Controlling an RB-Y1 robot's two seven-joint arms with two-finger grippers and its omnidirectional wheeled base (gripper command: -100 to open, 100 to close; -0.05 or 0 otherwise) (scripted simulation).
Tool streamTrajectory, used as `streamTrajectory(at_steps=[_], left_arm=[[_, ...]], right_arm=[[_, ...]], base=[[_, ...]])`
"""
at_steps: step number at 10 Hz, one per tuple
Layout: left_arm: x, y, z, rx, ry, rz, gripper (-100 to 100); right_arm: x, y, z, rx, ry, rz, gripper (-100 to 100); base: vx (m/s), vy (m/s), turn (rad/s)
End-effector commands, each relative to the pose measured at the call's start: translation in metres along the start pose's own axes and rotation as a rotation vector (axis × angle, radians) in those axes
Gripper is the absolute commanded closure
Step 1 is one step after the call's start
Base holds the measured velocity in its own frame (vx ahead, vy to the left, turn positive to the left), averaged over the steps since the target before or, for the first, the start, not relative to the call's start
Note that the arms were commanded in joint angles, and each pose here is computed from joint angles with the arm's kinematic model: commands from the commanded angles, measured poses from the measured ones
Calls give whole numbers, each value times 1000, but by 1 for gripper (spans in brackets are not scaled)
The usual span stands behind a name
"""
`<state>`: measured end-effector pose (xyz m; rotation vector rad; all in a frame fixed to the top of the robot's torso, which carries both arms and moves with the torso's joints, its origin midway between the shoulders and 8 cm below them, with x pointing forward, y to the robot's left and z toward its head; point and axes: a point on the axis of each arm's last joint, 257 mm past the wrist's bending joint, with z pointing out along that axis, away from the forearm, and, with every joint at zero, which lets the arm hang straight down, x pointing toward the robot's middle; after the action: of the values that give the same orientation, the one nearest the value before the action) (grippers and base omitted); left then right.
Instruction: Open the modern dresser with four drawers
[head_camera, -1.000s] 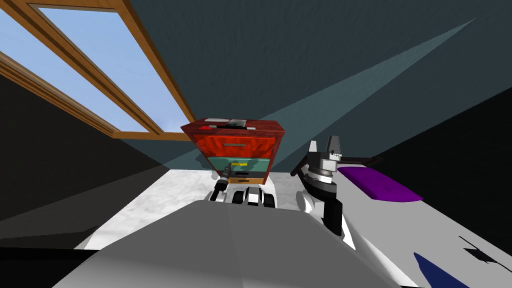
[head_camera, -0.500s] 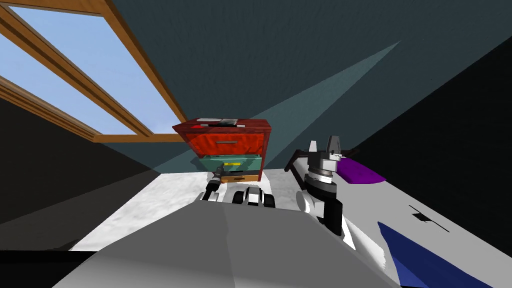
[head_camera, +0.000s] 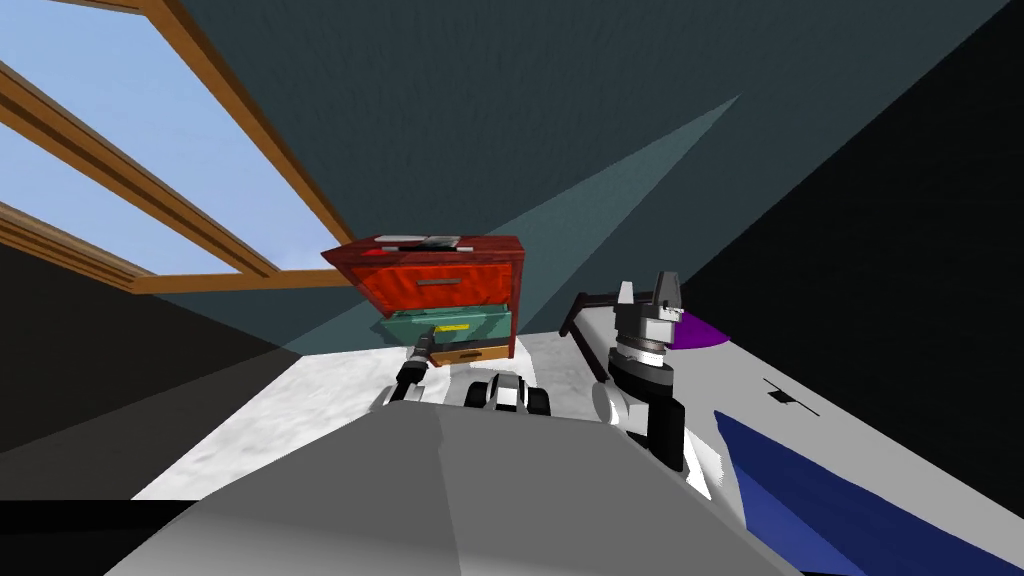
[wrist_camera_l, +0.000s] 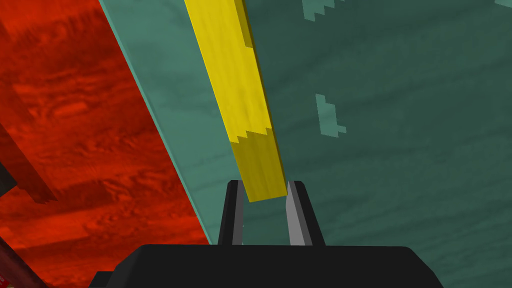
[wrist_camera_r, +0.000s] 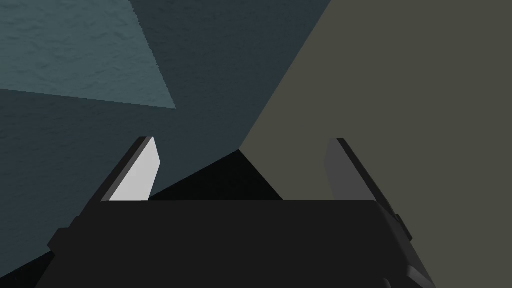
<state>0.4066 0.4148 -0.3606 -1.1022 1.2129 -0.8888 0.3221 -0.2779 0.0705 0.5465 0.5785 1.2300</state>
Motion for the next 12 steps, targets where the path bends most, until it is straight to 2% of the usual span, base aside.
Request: streamTrajectory(at_steps=[1, 2, 3, 4, 5, 6, 7, 8, 9, 12], left_arm=[[-30, 9, -2, -13, -28, -8, 100], [-50, 12, -3, -18, -43, -1, 100], [-55, 12, -4, -17, -52, -13, 100], [-74, 15, -5, -22, -66, -15, 100], [-79, 15, -6, -21, -77, -20, 100], [-99, 17, -8, -25, -94, -18, 100], [-103, 17, -9, -24, -103, -30, 100], [-101, 20, -11, -33, -101, -20, 100], [-119, 25, -17, -42, -135, -25, 100], [-140, 28, -23, -47, -175, -27, 100]], right_arm=[[0, 0, 0, 0, 0, 0, 0], [0, 0, 0, 0, 0, 0, 0], [0, 0, 0, 0, 0, 0, 0], [0, 0, 0, 0, 0, 0, 0], [0, 0, 0, 0, 0, 0, 0], [0, 0, 0, 0, 0, 0, 0], [0, 0, 0, 0, 0, 0, 0], [0, 0, 0, 0, 0, 0, 0], [0, 0, 0, 0, 0, 0, 0], [0, 0, 0, 0, 0, 0, 0]], base=[[-54, -70, -78], [-76, -97, -170], [-56, -76, -90], [-57, -92, -170], [-56, -80, -66], [-58, -102, -175], [-39, -85, -79], [-14, -25, 18], [-147, -40, -185], [-194, -67, -174]])
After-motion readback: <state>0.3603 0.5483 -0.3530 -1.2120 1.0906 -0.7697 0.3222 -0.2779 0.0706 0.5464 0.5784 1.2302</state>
